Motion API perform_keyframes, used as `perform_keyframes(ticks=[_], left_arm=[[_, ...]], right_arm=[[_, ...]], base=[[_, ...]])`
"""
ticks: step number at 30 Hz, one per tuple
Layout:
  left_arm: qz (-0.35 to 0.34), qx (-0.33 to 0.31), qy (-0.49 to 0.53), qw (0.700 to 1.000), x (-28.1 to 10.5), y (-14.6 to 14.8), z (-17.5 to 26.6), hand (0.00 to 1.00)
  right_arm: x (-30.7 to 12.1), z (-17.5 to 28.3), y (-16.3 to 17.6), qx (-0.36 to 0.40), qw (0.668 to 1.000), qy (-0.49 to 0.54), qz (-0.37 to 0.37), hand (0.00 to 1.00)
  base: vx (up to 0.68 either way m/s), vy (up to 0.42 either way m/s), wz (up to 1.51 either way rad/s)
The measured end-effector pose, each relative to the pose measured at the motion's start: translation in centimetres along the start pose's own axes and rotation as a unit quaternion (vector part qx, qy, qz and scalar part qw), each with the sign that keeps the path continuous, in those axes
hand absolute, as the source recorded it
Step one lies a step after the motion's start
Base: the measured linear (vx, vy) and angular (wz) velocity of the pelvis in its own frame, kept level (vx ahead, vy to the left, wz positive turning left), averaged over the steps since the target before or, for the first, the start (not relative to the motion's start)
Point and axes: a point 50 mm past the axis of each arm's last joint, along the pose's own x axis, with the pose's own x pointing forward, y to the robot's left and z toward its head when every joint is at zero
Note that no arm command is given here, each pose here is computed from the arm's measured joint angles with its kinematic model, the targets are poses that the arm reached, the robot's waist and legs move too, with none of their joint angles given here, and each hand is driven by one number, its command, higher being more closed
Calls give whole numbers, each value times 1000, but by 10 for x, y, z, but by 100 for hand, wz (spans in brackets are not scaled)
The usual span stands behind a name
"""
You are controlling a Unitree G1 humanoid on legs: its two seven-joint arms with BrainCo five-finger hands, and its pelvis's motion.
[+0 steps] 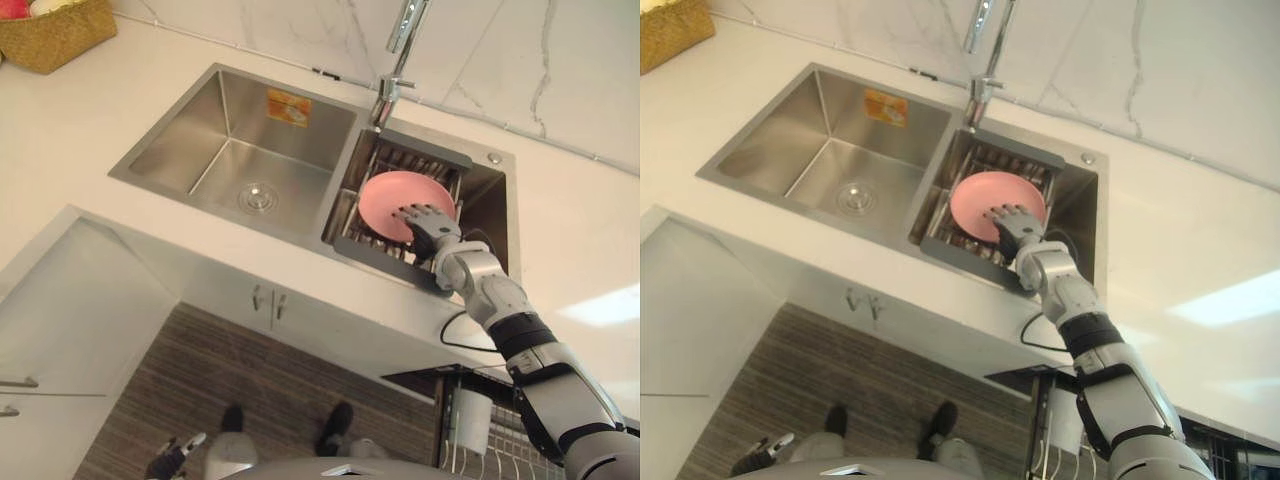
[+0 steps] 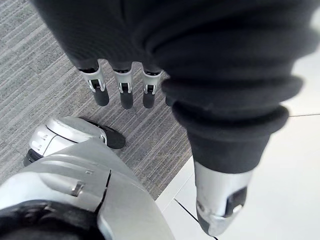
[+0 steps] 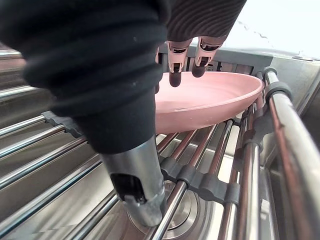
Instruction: Walk over to the sink, pick up the cup, carry it to the dishwasher, place the cup inside the dishwasher, then close the dishwasher door
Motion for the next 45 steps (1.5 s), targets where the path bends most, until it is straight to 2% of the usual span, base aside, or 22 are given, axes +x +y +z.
perform_keyframes(ticks=[3, 4, 14, 26, 30, 38, 45], left_arm=[[-1, 0, -2, 1000, 0, 0, 1, 0], [-1, -1, -3, 1000, 1, 0, 2, 0], [-11, 8, -17, 1000, 2, 2, 13, 0], [-15, 1, -35, 999, 4, 0, 23, 0], [-14, -1, -41, 999, 4, 1, 24, 0], [-14, 0, -53, 998, 4, 0, 26, 0], [-14, -4, -61, 998, 3, 0, 27, 0]], right_arm=[[1, 0, -3, 0, 1000, 4, -4, 0], [1, -1, -3, 0, 1000, 6, -6, 100], [8, -4, -16, -8, 998, 18, -57, 100], [8, -18, -11, -36, 992, 55, -106, 100], [10, -19, -23, -39, 987, 62, -146, 100], [9, -18, -27, -39, 979, 58, -189, 100], [3, -15, -56, -22, 957, 42, -287, 100]], base=[[0, 0, 0], [0, 0, 0], [0, 0, 0], [0, 0, 0], [0, 0, 0], [0, 0, 0], [0, 0, 0]])
